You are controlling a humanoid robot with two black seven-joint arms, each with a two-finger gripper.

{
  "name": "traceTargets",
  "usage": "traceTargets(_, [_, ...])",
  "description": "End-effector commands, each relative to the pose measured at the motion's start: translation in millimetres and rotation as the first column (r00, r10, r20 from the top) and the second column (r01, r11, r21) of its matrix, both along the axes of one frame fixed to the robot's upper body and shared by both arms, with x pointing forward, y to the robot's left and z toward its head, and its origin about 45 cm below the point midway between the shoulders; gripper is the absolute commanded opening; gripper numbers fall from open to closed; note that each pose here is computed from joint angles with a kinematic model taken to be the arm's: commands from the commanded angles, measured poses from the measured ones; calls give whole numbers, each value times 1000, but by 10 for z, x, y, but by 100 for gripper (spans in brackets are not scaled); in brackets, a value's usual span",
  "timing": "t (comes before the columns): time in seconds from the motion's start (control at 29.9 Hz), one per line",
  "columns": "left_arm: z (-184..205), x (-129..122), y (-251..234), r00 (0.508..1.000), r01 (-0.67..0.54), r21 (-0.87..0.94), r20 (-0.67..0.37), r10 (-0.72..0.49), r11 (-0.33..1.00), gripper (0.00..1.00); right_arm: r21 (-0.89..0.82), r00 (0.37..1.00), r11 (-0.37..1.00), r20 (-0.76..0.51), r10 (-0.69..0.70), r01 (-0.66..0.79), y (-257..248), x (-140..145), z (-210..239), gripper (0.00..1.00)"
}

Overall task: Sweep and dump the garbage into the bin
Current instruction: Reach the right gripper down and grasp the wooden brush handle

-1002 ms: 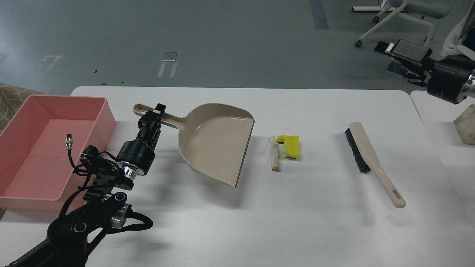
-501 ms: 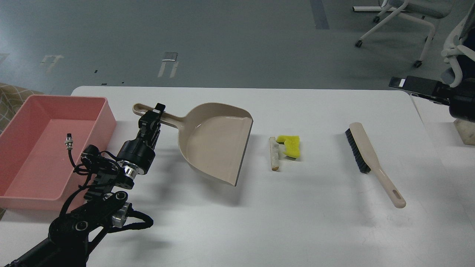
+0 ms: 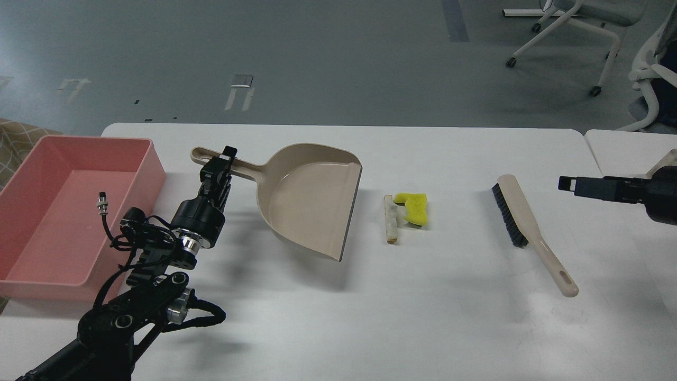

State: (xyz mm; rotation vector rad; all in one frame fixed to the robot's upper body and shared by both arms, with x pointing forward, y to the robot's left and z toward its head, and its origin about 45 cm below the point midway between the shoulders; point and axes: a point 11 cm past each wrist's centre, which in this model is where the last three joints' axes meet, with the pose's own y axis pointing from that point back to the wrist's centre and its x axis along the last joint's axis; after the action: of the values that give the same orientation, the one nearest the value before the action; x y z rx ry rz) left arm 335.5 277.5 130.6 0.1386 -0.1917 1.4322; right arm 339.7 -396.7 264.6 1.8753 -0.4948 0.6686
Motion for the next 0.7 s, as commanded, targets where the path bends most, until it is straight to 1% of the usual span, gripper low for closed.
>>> traceTargets(0.0, [-13, -8, -2, 1000, -2, -3, -3, 2, 1000, 0, -46, 999, 999, -23, -31, 30, -8, -37, -82, 94])
traceTargets(0.1, [-21, -9, 7, 1000, -11, -2, -4, 11, 1000, 0, -76, 998, 997, -50, -35, 31, 50, -122, -180, 89])
traceTargets(0.23, [-29, -7, -39, 1000, -11, -13, -5, 11, 1000, 0, -86, 997, 996, -73, -26, 20, 123, -203, -254, 85])
traceTargets(0.3, [-35, -12, -38, 1000, -12, -13, -6, 12, 1000, 0, -108, 995, 994, -95, -33, 23, 151, -273, -333, 82])
traceTargets(0.4, [-36, -11, -29, 1000, -15, -15, -7, 15, 1000, 0, -149, 992, 988, -107, -66, 50, 135, -299, -413, 79])
traceTargets(0.5, [-37, -10, -33, 1000, -17, -17, -8, 17, 1000, 0, -149, 991, 988, -117, -67, 49, 195, -304, -472, 80])
traceTargets(0.6, [-36, -9, -35, 1000, -18, -18, -7, 18, 1000, 0, -142, 990, 989, -128, -62, 43, 223, -335, -516, 85])
traceTargets(0.67, [-48, -19, -43, 1000, -20, -21, -10, 19, 1000, 0, -127, 989, 992, -138, -44, 26, 301, -363, -550, 86])
